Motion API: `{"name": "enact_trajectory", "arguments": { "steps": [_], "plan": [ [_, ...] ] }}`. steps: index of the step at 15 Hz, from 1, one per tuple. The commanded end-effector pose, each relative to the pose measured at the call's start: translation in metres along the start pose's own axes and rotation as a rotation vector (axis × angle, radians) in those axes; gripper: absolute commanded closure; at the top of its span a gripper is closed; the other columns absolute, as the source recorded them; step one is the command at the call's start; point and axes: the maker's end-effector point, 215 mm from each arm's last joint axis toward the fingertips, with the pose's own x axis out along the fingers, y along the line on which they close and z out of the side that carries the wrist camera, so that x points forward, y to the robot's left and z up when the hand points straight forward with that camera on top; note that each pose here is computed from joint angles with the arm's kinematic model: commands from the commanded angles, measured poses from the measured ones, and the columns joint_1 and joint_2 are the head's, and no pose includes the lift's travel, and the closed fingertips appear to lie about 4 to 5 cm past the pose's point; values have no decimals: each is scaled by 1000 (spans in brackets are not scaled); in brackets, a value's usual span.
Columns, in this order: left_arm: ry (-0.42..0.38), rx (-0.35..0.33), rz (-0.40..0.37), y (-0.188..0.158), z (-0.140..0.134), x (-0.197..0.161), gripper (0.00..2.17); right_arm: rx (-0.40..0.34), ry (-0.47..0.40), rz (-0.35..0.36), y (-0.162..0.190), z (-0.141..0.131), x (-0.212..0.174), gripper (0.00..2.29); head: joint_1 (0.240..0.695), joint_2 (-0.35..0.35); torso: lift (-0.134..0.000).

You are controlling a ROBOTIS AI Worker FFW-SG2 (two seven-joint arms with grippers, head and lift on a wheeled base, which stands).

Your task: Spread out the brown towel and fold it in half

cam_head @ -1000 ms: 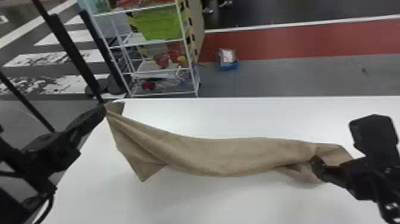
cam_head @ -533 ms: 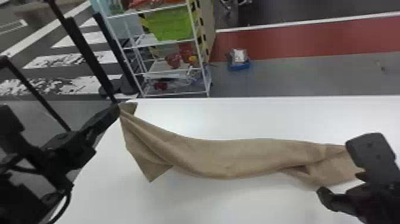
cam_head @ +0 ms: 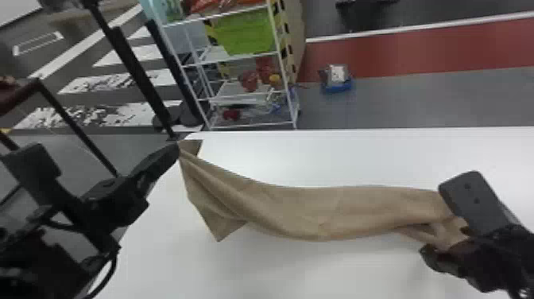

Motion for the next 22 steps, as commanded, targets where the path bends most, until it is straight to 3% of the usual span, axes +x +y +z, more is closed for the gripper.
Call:
{"name": "enact_trajectory", "arguments": {
  "steps": [1, 2, 4, 6, 10, 13, 15, 17, 18, 19, 21, 22],
  "plan": [
    [-2, 0, 0, -1, 1, -2, 1615, -6, 48, 8, 5, -7, 5, 532, 695, 350, -124],
    [-3, 2, 2, 0, 1, -2, 1615, -3, 73, 17, 5, -12, 6, 755, 695, 350, -124],
    [-4, 3, 0, -1, 2, -2, 1615, 5, 95, 31, 7, -18, 5, 1690, 695, 350, -124],
    [-5, 3, -2, -2, 2, -2, 1615, -3, 36, 52, 12, -9, 0, 1959, 695, 350, -124],
    [-5, 3, 3, -1, 3, -2, 1615, 62, -115, 180, 23, 24, -54, 1959, 695, 350, -124],
    [-6, 4, 10, 1, 3, -3, 1615, 163, -155, 368, 38, 28, -105, 1959, 695, 350, -124],
    [-6, 4, 13, 2, 3, -3, 1615, 269, -213, 470, 22, 33, -135, 1959, 695, 350, -124],
    [-8, 6, 17, 3, 4, -3, 1615, 365, -334, 522, -16, 50, -163, 1956, 695, 350, -124],
    [-8, 6, 17, 3, 4, -4, 1615, 451, -397, 557, -41, 55, -174, 1956, 695, 350, -124],
    [-8, 5, 19, 4, 4, -4, 1615, 533, -435, 577, -64, 53, -178, 1959, 695, 350, -124],
    [-8, 5, 19, 4, 4, -4, 1615, 641, -531, 469, -129, 47, -175, 1956, 695, 338, -124],
    [-7, 5, 17, 3, 4, -4, 1615, 672, -533, 410, -154, 39, -167, 1956, 695, 311, -124]
  ]
}}
